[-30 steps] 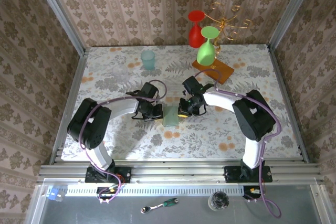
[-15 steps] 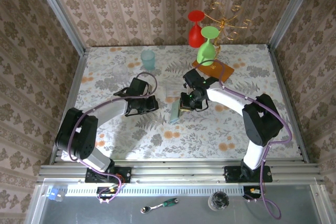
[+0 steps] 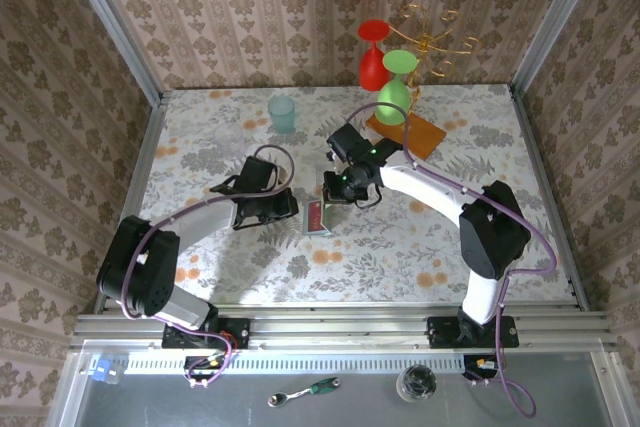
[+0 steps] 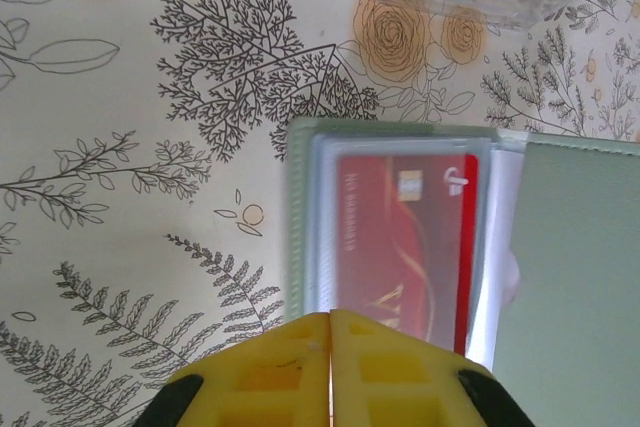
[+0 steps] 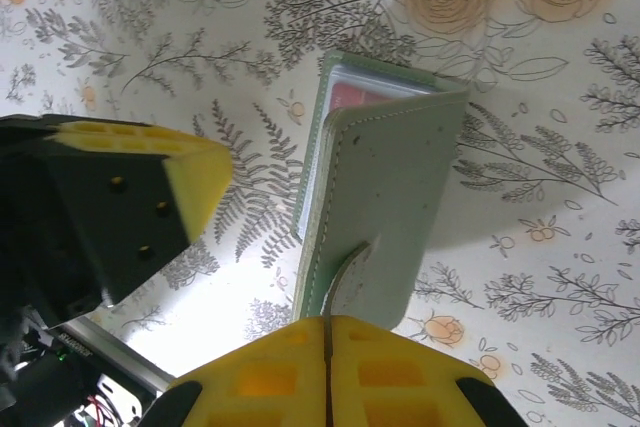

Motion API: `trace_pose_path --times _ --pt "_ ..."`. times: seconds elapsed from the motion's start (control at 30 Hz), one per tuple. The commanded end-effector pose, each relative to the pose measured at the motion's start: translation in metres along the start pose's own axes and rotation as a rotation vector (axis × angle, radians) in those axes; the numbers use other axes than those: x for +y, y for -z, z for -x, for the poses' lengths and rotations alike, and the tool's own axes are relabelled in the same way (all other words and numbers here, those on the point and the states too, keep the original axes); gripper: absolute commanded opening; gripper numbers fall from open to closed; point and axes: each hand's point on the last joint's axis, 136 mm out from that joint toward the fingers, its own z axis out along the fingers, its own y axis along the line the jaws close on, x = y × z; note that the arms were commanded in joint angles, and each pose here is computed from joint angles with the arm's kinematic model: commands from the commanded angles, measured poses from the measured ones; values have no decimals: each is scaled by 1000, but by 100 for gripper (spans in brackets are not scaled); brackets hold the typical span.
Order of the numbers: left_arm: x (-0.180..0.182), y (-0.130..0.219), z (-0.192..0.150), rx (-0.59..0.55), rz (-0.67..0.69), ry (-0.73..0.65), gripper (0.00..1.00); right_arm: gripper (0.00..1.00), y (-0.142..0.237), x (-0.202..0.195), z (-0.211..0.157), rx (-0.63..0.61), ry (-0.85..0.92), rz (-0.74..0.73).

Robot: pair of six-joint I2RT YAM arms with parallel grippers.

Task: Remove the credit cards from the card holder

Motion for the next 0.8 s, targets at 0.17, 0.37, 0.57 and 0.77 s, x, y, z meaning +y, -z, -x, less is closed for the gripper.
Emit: trace_pose_path --times 0.17,0.37,0.57,0.77 --pt "0 -12 -7 52 -33 -12 10 4 4 -34 -8 12 11 -166" --pt "5 -27 -15 106 -9 -8 9 4 3 -62 -11 0 13 -270" --pt "3 -31 -18 118 -9 -6 8 4 -2 -76 -14 7 16 -307" --pt "-5 -28 -13 96 -22 -10 8 4 -8 -92 -18 10 19 -362"
